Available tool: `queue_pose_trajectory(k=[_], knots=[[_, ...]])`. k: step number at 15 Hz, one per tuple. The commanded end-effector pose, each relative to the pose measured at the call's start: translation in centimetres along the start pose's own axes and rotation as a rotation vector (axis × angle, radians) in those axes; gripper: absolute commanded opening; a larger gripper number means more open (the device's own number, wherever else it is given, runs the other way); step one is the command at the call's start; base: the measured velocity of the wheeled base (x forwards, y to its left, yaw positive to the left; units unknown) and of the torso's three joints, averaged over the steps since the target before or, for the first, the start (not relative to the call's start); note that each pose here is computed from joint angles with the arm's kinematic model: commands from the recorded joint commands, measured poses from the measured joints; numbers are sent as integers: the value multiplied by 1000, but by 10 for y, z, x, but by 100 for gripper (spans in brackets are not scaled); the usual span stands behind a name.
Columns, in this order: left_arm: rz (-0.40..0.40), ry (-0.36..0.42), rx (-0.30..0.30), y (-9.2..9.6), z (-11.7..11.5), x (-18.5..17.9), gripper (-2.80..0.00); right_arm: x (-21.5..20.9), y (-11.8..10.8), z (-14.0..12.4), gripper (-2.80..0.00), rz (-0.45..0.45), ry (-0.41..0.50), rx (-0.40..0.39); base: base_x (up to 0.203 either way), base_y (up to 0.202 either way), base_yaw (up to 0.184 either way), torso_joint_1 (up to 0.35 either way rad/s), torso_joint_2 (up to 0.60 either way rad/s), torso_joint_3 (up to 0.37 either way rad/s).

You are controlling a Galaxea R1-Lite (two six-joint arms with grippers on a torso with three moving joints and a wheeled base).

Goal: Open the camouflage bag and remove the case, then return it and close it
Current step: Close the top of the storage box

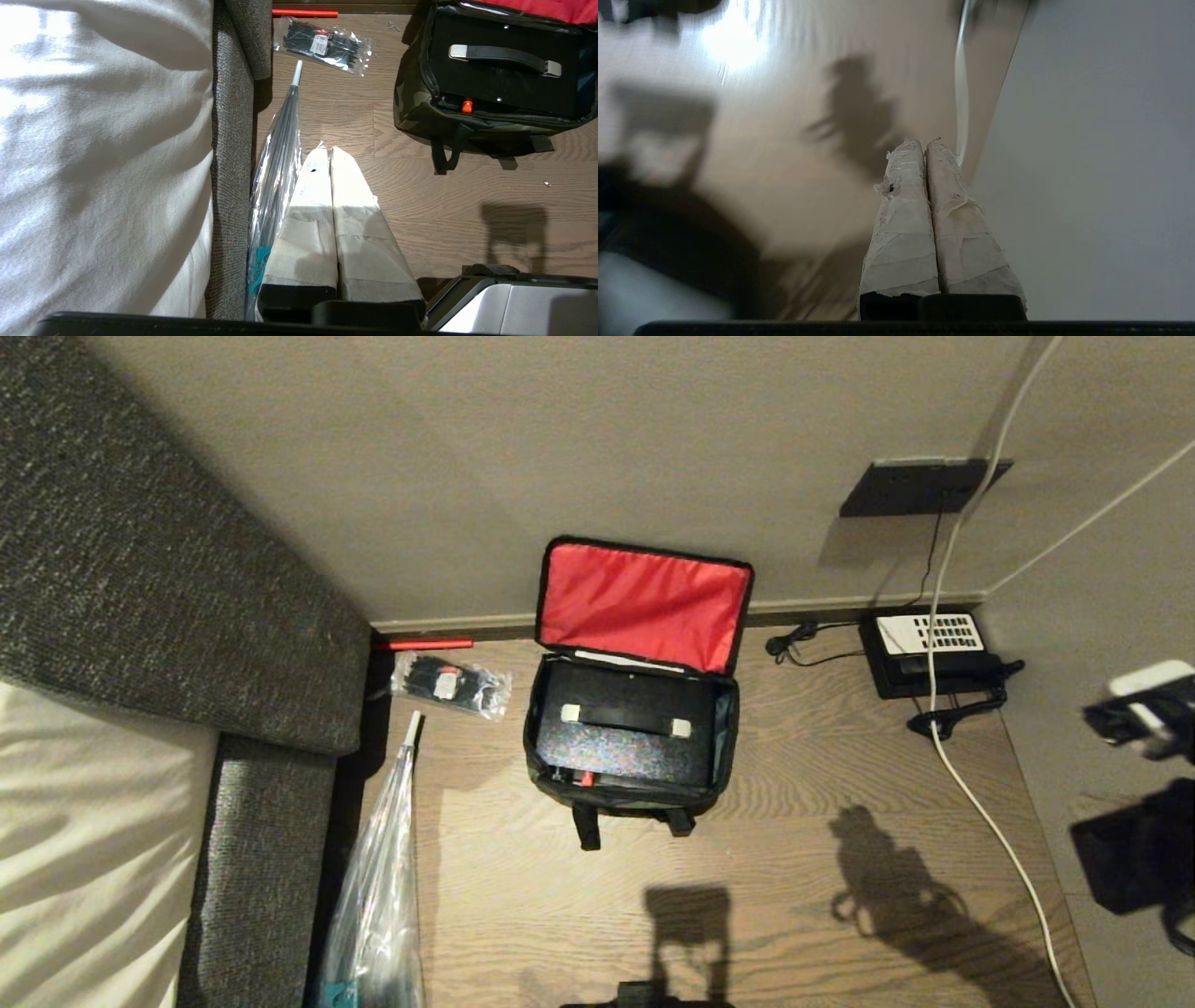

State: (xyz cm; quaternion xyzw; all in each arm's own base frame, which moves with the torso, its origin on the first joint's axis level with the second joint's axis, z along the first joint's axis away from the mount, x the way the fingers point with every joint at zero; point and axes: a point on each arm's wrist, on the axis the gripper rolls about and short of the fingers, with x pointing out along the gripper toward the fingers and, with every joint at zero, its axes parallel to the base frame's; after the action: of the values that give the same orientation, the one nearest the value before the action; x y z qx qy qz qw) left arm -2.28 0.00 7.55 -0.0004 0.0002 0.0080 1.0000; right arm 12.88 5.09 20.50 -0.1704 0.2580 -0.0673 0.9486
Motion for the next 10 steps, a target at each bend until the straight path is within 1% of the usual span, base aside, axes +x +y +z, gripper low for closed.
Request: queue_pose_trajectory(k=[1,3,4,6,7,8,10], knots=[[1,1,0,0,0,0,-280,-44,-38,-41,-280,23,-25,194,0,0,0,0,0,0],[1,3,-1,0,-1,0,-280,-64,-46,-68,-280,70,-82,280,0,0,0,0,0,0],[1,1,-1,0,0,0,-280,-71,-48,-83,-280,77,-112,315,0,0,0,0,0,0],[1,1,-1,0,0,0,-280,-82,-44,-116,-280,81,-175,357,0,0,0,0,0,0],[1,1,0,0,0,0,-280,-84,-39,-130,-280,76,-201,366,0,0,0,0,0,0],[1,1,-1,0,0,0,-280,-80,-33,-144,-280,82,-201,361,0,0,0,0,0,0],[1,1,-1,0,0,0,-280,-67,-21,-171,-280,74,-216,331,0,0,0,0,0,0]])
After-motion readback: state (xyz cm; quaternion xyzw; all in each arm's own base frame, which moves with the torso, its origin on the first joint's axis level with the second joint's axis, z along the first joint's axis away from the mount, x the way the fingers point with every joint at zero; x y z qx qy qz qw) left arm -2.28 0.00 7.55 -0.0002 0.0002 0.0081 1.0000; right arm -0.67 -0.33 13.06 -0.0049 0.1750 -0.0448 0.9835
